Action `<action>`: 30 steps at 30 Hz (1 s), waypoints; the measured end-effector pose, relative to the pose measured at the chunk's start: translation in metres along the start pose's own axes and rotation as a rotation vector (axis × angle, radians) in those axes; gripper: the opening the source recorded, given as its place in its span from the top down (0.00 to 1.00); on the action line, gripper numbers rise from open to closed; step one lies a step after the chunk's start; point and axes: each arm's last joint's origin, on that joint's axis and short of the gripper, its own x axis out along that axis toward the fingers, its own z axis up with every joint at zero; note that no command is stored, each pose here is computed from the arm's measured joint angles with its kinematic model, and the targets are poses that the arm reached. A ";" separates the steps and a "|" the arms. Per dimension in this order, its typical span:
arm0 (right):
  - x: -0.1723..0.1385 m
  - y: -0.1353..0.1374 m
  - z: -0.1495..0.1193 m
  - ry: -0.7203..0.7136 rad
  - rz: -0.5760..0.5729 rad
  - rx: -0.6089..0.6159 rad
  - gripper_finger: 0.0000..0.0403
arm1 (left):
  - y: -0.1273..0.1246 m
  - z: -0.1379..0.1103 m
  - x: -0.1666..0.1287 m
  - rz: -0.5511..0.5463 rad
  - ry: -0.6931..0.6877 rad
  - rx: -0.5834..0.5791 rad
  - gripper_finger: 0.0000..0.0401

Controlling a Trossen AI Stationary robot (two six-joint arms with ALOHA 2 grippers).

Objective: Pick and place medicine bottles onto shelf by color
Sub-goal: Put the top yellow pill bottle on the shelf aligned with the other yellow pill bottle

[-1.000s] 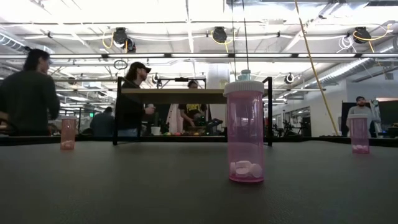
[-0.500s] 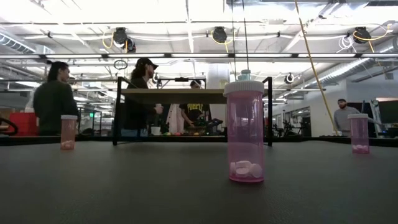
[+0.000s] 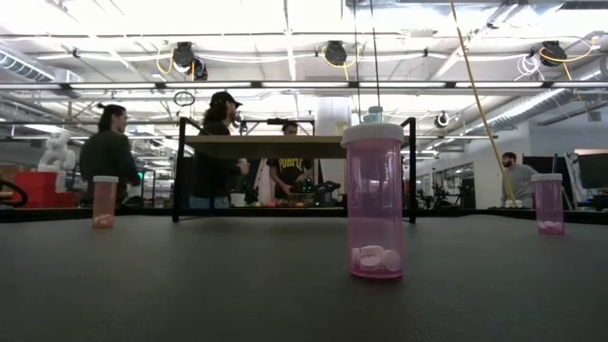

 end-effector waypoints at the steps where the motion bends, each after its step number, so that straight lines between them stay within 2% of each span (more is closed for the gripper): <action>1: 0.000 0.000 0.000 0.001 0.000 0.000 0.59 | 0.000 0.000 0.000 0.000 0.000 0.000 0.71; 14: 0.000 0.000 -0.001 0.013 -0.001 -0.003 0.59 | 0.000 0.000 0.000 0.000 -0.003 -0.003 0.71; 24: 0.000 -0.003 -0.001 0.015 -0.007 -0.009 0.71 | 0.000 0.000 0.000 0.001 -0.003 -0.005 0.71; 30: -0.001 -0.007 -0.001 0.013 -0.017 -0.006 0.72 | 0.001 0.000 0.000 0.023 -0.003 -0.025 0.71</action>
